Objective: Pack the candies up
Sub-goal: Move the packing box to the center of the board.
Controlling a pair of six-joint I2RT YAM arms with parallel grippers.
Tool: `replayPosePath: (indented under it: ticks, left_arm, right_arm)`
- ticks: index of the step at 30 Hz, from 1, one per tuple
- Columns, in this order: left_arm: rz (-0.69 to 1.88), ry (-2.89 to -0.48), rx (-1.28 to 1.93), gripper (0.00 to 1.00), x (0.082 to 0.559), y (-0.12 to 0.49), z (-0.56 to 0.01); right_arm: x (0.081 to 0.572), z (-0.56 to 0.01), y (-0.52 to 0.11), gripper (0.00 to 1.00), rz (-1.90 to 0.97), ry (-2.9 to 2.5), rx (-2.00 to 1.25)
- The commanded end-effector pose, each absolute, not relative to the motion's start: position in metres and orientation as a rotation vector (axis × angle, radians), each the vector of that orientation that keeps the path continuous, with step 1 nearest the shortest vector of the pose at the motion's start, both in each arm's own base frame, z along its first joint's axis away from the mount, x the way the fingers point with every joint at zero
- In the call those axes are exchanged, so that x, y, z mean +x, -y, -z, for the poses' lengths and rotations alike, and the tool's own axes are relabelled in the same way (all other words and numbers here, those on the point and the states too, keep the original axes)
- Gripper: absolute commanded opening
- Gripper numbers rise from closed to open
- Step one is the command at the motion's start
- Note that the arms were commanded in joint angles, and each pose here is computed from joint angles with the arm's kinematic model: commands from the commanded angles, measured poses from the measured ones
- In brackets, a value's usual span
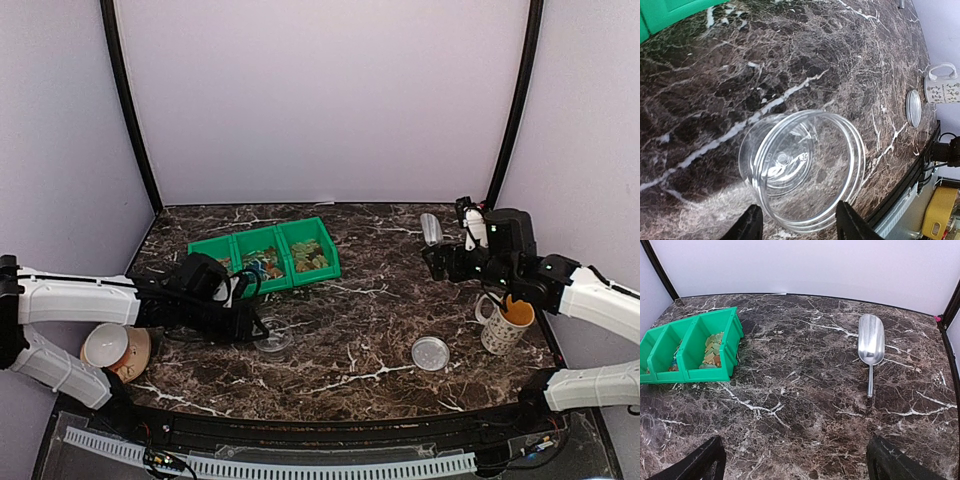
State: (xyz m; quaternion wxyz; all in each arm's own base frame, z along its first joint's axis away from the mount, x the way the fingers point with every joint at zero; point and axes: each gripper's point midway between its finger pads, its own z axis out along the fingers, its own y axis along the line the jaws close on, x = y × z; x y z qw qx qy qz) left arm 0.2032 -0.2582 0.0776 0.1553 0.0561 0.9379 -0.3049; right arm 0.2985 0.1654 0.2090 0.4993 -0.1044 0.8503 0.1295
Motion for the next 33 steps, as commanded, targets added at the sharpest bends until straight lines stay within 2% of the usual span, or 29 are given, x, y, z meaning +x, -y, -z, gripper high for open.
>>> replayPosePath:
  ticks: [1,4,10,14,27,33]
  left_arm:
    - [0.939,-2.614,0.23,0.51,0.219,0.287,-0.094]
    - [0.944,-2.602,0.254,0.5,0.226,0.301,-0.096]
    - [0.939,-2.603,0.277,0.42,0.243,0.326,-0.089]
    - [0.946,-2.594,0.302,0.3,0.252,0.342,-0.09]
    - [0.963,-2.584,0.355,0.2,0.266,0.373,-0.091]
    - [0.957,-2.585,0.387,0.19,0.264,0.377,-0.091]
  right_arm:
    - [0.298,-0.22,-0.165,0.98,-0.316,-2.027,-0.231]
    - [0.297,-0.219,-0.165,0.98,-0.32,-2.026,-0.228]
    - [0.296,-0.219,-0.162,0.98,-0.316,-2.02,-0.219]
    - [0.296,-0.22,-0.16,0.98,-0.311,-2.018,-0.215]
    - [0.293,-0.22,-0.159,0.98,-0.315,-2.02,-0.212]
    - [0.292,-0.223,-0.159,0.98,-0.319,-2.014,-0.212]
